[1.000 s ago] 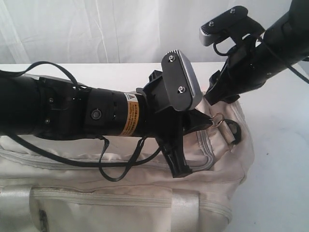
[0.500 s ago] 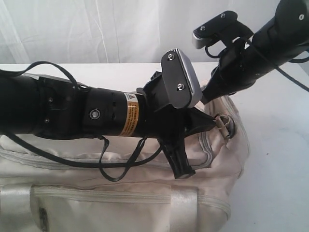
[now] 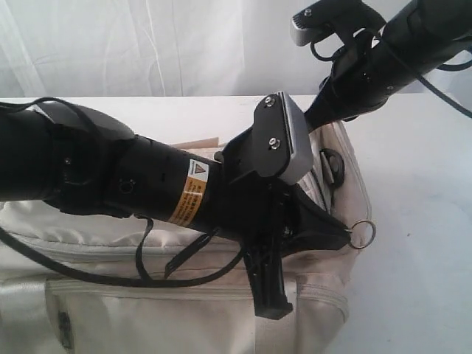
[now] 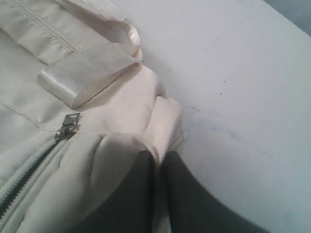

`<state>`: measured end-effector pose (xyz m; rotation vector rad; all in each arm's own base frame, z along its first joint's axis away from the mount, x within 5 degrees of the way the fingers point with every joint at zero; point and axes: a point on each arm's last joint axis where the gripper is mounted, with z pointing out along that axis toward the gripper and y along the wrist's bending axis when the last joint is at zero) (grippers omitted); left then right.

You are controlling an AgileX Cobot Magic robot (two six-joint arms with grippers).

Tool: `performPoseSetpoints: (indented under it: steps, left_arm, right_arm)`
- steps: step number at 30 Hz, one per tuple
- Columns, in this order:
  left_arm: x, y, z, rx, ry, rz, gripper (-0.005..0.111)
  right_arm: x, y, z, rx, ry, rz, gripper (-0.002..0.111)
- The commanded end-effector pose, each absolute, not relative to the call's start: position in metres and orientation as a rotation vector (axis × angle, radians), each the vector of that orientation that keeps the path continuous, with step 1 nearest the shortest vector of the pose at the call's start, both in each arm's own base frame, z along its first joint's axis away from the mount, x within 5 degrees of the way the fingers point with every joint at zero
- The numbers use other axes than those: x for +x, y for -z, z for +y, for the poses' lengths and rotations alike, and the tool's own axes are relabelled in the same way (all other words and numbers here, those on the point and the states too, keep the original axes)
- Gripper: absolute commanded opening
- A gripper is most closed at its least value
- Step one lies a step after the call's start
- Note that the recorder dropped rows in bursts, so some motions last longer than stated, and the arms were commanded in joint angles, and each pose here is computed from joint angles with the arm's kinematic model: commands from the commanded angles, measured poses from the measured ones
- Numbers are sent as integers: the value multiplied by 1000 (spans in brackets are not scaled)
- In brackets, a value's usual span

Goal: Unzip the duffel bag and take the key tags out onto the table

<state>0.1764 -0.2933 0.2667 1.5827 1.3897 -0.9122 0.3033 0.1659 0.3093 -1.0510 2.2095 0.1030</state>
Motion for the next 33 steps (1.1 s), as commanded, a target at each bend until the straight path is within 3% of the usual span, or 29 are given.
performPoseSetpoints:
  steps: [1,13,15,23,33]
  left_arm:
    - [157,-284,-284,1601,1028,1395,5]
    - [143,-305,-274,1440,1266,1590,5]
    - [143,-305,-274,1426,1290,1612,5]
    - [136,-308,-272,1458,1358,1595,5]
    - [138,-308,-272,1445,1331,1600,5]
  right_arm:
    - [317,-322,154,-974,-37,2131,0]
    - [322,-319,138,-896,-36,2204,1]
    - [321,-318,137,-903,-37,2220,5]
    - [297,-336,133,-885,-125,2277,49]
    - [242,-342,145,-957,-673,2578,50]
